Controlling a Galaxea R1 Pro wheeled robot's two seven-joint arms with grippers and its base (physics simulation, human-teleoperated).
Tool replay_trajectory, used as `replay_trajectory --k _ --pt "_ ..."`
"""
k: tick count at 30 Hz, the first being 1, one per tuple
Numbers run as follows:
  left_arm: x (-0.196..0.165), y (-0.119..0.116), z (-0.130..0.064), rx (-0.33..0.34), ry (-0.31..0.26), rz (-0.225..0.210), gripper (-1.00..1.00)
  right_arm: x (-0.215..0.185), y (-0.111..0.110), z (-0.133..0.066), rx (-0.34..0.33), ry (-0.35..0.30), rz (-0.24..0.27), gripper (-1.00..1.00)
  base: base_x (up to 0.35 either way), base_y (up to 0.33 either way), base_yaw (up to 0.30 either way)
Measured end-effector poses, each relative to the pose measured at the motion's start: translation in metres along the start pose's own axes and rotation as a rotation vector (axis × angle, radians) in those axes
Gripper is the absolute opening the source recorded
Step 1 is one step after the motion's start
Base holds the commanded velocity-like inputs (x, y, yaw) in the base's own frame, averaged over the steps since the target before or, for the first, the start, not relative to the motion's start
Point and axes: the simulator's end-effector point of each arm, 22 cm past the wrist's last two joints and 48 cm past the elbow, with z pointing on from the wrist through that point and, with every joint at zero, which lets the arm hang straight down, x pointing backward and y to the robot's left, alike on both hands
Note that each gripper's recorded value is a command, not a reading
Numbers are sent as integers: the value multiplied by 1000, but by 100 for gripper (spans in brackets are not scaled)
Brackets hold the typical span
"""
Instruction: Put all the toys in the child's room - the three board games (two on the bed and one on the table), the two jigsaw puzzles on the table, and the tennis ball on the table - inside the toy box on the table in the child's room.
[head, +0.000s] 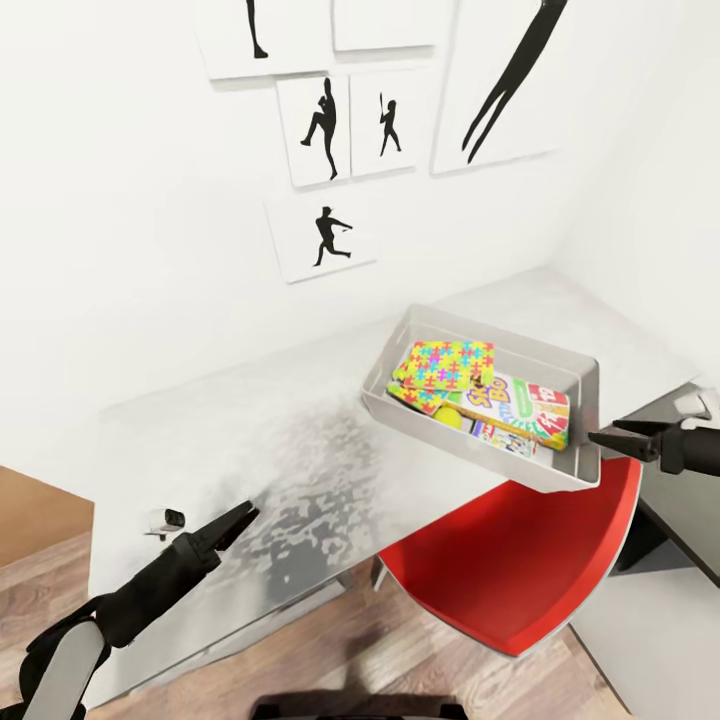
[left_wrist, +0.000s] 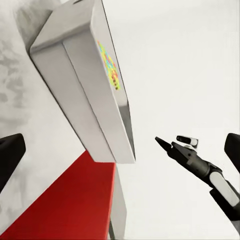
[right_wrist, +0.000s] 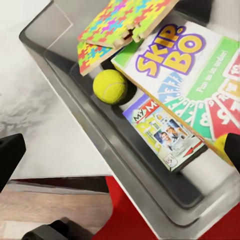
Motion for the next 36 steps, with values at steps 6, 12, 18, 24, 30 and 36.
replay_trajectory --k 6,12,18,24,30,36 --pt "12 -9 0 31 21 -10 100 -1 5 -10 -22 -44 -31 100 0 0 0" --pt "19 -15 3 46 33 -11 100 0 10 -16 -38 -77 -47 100 0 0 0" --pt "36 -25 11 74 69 -14 100 8 18 -20 -66 -118 -64 100 0 0 0" --pt "50 -33 20 95 109 -14 100 17 22 -27 -73 -155 -79 100 0 0 0" --pt "56 -37 24 100 126 -7 100 22 23 -32 -71 -181 -75 100 0 0 0" --pt "61 -38 25 88 142 12 100 22 24 -37 -67 -197 -70 100 0 0 0"
